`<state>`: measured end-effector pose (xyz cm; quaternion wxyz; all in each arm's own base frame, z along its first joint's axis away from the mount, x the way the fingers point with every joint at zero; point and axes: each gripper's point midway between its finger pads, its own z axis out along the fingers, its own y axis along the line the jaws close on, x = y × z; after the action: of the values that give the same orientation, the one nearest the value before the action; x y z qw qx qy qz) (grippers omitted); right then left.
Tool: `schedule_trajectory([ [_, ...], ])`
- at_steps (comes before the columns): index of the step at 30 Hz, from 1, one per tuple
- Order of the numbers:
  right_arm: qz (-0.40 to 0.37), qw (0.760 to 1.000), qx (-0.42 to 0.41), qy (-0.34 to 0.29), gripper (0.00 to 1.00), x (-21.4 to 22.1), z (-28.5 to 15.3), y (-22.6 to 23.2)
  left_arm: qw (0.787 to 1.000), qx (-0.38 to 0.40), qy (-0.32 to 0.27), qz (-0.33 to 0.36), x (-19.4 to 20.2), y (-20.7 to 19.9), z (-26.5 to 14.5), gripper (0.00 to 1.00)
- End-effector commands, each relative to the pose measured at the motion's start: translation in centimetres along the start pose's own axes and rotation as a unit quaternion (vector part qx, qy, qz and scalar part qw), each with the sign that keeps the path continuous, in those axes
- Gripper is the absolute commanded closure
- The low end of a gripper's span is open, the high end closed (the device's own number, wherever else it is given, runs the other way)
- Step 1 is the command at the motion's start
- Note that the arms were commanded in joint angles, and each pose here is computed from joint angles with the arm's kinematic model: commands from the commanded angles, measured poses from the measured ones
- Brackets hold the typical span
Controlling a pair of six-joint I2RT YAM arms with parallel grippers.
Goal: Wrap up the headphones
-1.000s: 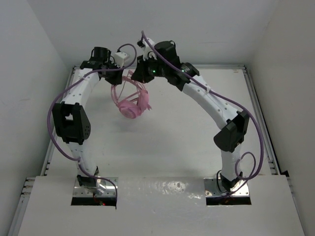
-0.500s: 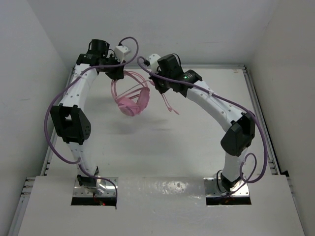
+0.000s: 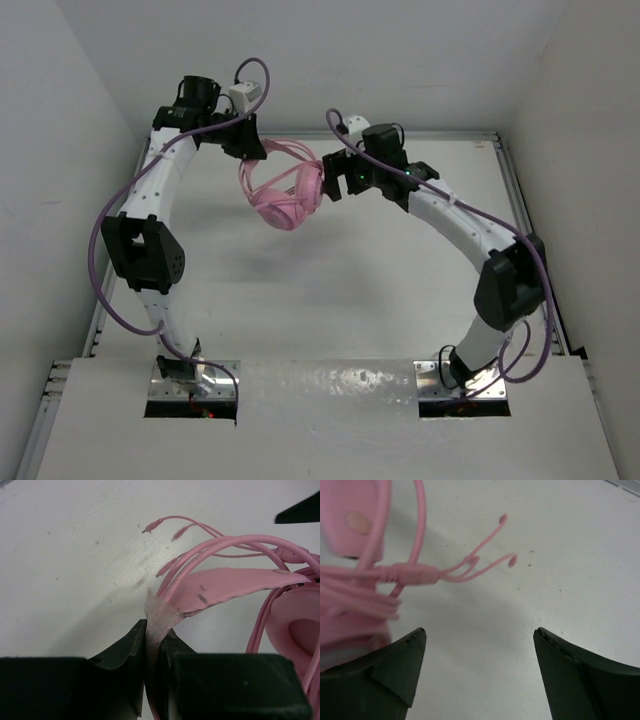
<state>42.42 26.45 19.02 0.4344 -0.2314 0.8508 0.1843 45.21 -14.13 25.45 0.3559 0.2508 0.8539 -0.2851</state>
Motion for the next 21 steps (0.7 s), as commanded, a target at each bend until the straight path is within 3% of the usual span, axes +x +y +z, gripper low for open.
schedule_trajectory([
  [1, -0.020, 0.997, 0.020, -0.070, 0.10, -4.4, -5.6, 0.2, 0.998, 0.013, -0.062, -0.015, -4.0, -2.7, -2.8, 1.00],
  [4, -0.007, 0.995, 0.046, -0.086, 0.10, -5.5, -8.5, -0.3, 0.997, 0.009, -0.074, -0.013, -4.8, -2.5, -2.9, 1.00],
  [7, 0.055, 0.987, 0.048, -0.142, 0.26, -8.3, -10.8, 0.2, 0.995, -0.028, -0.090, -0.013, -5.7, -1.0, -2.7, 1.00],
  [8, 0.071, 0.984, 0.043, -0.159, 0.28, -9.3, -11.3, 0.5, 0.994, -0.036, -0.100, -0.015, -6.2, -0.6, -2.7, 1.00],
  [11, 0.129, 0.975, 0.012, -0.181, 0.17, -12.0, -11.5, 2.0, 0.991, -0.070, -0.114, -0.013, -7.2, 0.4, -2.9, 1.00],
  [14, 0.115, 0.987, 0.031, -0.108, 0.01, -10.6, -9.0, 4.4, 0.987, -0.094, -0.131, -0.001, -8.4, 0.8, -3.7, 1.00],
  [18, 0.089, 0.993, 0.052, -0.057, 0.01, -9.9, -5.4, 7.5, 0.984, -0.101, -0.143, 0.013, -9.3, 0.8, -4.1, 1.00],
  [21, 0.088, 0.991, 0.093, -0.042, 0.01, -9.4, -2.8, 6.7, 0.984, -0.108, -0.140, 0.013, -9.1, 1.1, -4.1, 1.00],
])
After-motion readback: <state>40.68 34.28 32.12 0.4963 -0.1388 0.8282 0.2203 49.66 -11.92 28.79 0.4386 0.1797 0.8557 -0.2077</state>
